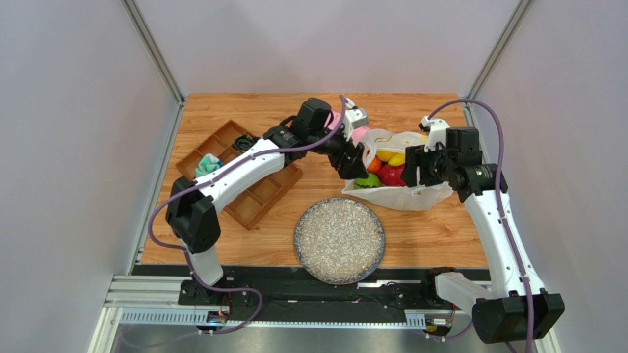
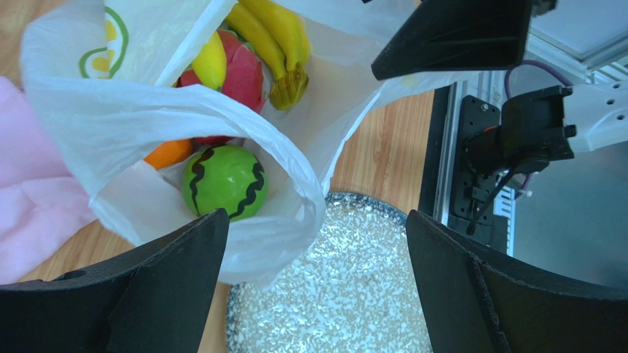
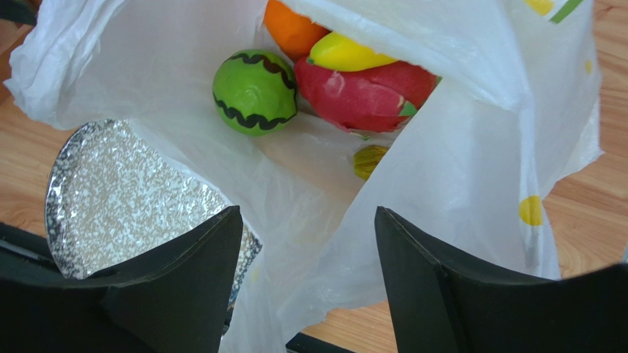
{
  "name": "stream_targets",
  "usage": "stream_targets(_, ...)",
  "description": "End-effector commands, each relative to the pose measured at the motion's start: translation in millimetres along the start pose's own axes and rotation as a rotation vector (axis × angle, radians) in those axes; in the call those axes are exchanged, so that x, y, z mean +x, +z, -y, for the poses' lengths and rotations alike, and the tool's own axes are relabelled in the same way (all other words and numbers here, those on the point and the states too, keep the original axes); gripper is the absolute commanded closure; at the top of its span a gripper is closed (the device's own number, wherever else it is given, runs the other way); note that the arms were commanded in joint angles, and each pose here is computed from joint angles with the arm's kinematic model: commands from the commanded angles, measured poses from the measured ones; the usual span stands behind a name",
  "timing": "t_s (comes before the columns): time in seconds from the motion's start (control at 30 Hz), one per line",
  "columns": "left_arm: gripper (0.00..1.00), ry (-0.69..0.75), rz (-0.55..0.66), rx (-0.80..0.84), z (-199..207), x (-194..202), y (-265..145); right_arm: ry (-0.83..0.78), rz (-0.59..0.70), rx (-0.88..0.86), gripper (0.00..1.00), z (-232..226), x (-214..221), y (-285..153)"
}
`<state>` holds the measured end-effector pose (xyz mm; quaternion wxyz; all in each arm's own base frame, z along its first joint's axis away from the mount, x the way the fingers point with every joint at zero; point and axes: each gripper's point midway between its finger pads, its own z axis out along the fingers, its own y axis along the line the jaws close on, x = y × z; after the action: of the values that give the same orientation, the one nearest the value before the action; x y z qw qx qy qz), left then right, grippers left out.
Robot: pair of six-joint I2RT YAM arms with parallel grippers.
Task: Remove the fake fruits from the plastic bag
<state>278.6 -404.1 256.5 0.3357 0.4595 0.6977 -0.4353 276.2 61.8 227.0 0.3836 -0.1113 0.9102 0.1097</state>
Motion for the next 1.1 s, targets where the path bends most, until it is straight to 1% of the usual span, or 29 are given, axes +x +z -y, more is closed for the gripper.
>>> stream_targets(0.0,0.01,0.080,0.048,-0.057,-6.1,-18.9,31.0,0.003,0.020,-0.045,0.33,-10.5,8.3,-4.8)
stream_targets(0.03,0.01,0.069,0.033,-0.077,-5.5,-15.7,41.0,0.009,0.021,-0.028,0.34,-8.0,9.4,-5.4)
stream_targets(0.07,0.01,0.059,0.047,-0.102,-6.3,-27.4,43.7,0.007,0.022,-0.024,0.35,-7.3,10.5,-6.8)
stream_targets(0.1,0.01,0.032,0.013,-0.175,-23.1,-17.3,52.6,-0.010,0.014,-0.030,0.36,-7.7,13.4,-6.6)
stream_targets(0.13,0.01,0.037,0.017,-0.205,-25.6,-20.7,55.5,-0.028,0.014,-0.028,0.37,-7.1,14.5,-7.1)
stream_targets(0.17,0.12,0.048,0.026,-0.231,-29.7,-26.2,55.0,-0.075,0.010,-0.017,0.37,-3.1,16.3,-5.1)
stream_targets(0.2,0.21,0.056,0.028,-0.254,-33.2,-28.5,51.9,-0.104,-0.018,-0.010,0.37,0.9,25.3,-0.4)
stream_targets(0.23,0.33,0.070,0.029,-0.257,-32.6,-32.1,47.1,-0.144,-0.055,0.008,0.42,7.0,34.4,2.5)
stream_targets(0.27,0.67,0.080,0.027,-0.258,-32.5,-32.5,41.4,-0.264,-0.142,0.022,0.46,17.5,54.3,1.0)
stream_targets(0.3,0.90,0.085,0.055,-0.272,-30.7,-42.2,25.6,-0.311,-0.237,0.050,0.49,29.1,82.2,6.2)
stream_targets(0.33,1.00,0.071,0.048,-0.279,-32.4,-35.2,19.9,-0.375,-0.312,0.157,0.55,56.4,100.6,2.9)
stream_targets(0.37,1.00,0.072,0.052,-0.276,-32.0,-35.1,13.7,-0.414,-0.348,0.225,0.56,77.1,112.6,1.1)
stream_targets(0.4,1.00,0.079,0.061,-0.254,-25.5,-38.4,4.7,-0.496,-0.389,0.248,0.56,93.6,134.4,-4.1)
stream_targets(0.43,1.00,0.080,0.049,-0.246,-24.2,-33.8,3.6,-0.465,-0.393,0.298,0.56,112.2,140.6,-13.5)
stream_targets(0.5,1.00,0.077,0.029,-0.217,-17.8,-27.5,3.2,-0.483,-0.378,0.327,0.55,123.4,138.4,-24.5)
stream_targets(0.53,1.00,0.063,0.024,-0.209,-16.7,-24.0,3.5,-0.491,-0.325,0.325,0.53,120.2,120.0,-30.7)
stream_targets(0.6,1.00,0.035,0.017,-0.198,-15.3,-19.2,5.9,-0.482,-0.274,0.218,0.49,98.5,105.6,-35.5)
stream_targets(0.63,1.00,0.001,0.010,-0.198,-15.4,-14.1,7.9,-0.481,-0.191,0.112,0.45,75.5,78.9,-43.2)
stream_targets(0.67,1.00,-0.008,0.014,-0.195,-15.1,-13.6,8.9,-0.479,-0.149,0.057,0.43,63.8,67.1,-45.8)
stream_targets(0.7,1.00,-0.018,0.011,-0.190,-14.7,-10.2,10.0,-0.458,-0.074,-0.037,0.41,42.8,50.3,-47.3)
stream_targets(0.73,1.00,-0.025,0.011,-0.186,-14.0,-9.3,10.8,-0.454,-0.031,-0.071,0.40,33.9,32.4,-53.6)
stream_targets(0.8,1.00,-0.022,0.009,-0.184,-14.7,-8.2,11.9,-0.446,0.035,-0.170,0.38,11.1,13.1,-54.4)
stream_targets(0.9,1.00,-0.019,-0.001,-0.190,-16.5,-6.4,12.0,-0.444,0.066,-0.245,0.38,-7.3,-6.9,-42.6)
stream_targets(0.93,1.00,-0.021,-0.004,-0.193,-17.1,-5.5,12.1,-0.454,0.084,-0.247,0.38,-8.5,-15.6,-35.9)
stream_targets(0.97,1.00,-0.033,-0.013,-0.200,-17.9,-3.4,11.0,-0.459,0.075,-0.261,0.39,-8.9,-18.0,-26.6)
stream_targets(1.03,1.00,-0.055,-0.023,-0.191,-16.1,-0.4,10.9,-0.525,0.091,-0.287,0.41,-14.7,-27.0,-15.0)
stream_targets(1.07,1.00,-0.060,-0.027,-0.188,-14.8,1.1,11.0,-0.564,0.078,-0.324,0.42,-21.8,-28.4,-5.8)
